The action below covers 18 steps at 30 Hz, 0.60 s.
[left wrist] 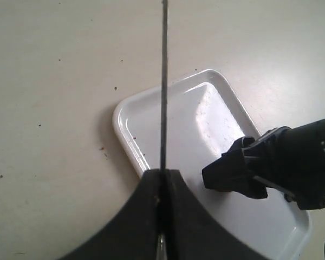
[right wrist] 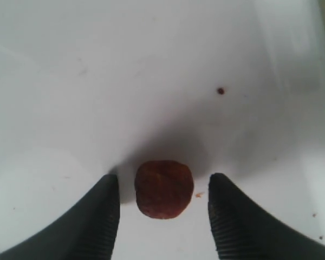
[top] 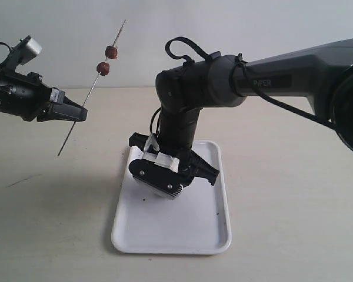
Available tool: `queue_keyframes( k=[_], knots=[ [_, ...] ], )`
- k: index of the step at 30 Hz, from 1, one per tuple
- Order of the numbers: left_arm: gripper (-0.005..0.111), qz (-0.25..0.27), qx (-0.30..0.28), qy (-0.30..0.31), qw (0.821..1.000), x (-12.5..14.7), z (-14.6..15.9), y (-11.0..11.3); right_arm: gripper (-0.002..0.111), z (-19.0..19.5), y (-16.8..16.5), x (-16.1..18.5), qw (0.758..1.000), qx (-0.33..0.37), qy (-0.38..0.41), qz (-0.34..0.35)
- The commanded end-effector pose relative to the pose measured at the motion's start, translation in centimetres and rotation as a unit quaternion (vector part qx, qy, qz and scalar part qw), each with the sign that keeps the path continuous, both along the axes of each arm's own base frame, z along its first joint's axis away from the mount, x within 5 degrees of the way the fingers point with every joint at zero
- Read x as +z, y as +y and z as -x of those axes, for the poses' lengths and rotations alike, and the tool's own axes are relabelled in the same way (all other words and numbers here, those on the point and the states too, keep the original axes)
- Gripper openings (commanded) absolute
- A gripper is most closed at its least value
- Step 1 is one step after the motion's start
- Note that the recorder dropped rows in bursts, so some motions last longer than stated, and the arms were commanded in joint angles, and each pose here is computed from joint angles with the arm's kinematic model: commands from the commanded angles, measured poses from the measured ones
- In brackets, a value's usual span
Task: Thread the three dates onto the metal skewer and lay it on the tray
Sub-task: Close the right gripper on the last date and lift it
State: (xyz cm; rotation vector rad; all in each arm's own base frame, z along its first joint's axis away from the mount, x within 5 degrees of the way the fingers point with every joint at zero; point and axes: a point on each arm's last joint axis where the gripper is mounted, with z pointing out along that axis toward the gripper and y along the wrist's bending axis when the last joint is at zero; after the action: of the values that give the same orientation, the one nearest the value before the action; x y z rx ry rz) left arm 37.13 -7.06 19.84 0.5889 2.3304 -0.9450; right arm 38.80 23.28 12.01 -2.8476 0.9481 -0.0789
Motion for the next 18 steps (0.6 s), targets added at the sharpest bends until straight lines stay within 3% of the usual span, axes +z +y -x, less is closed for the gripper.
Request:
queue_keyframes(
  k=[1,18],
  knots=[
    [0.000,0.001,-0.002,-0.006,1.000,0.40,-0.01,0.05,0.045,0.01,-0.05,-0.08,1.000,0.002,0.000,0.003],
    [0.000,0.001,-0.002,-0.006,1.000,0.40,-0.01,0.05,0.034,0.15,0.19,-0.07,1.000,0.005,0.002,-0.002]
  ],
)
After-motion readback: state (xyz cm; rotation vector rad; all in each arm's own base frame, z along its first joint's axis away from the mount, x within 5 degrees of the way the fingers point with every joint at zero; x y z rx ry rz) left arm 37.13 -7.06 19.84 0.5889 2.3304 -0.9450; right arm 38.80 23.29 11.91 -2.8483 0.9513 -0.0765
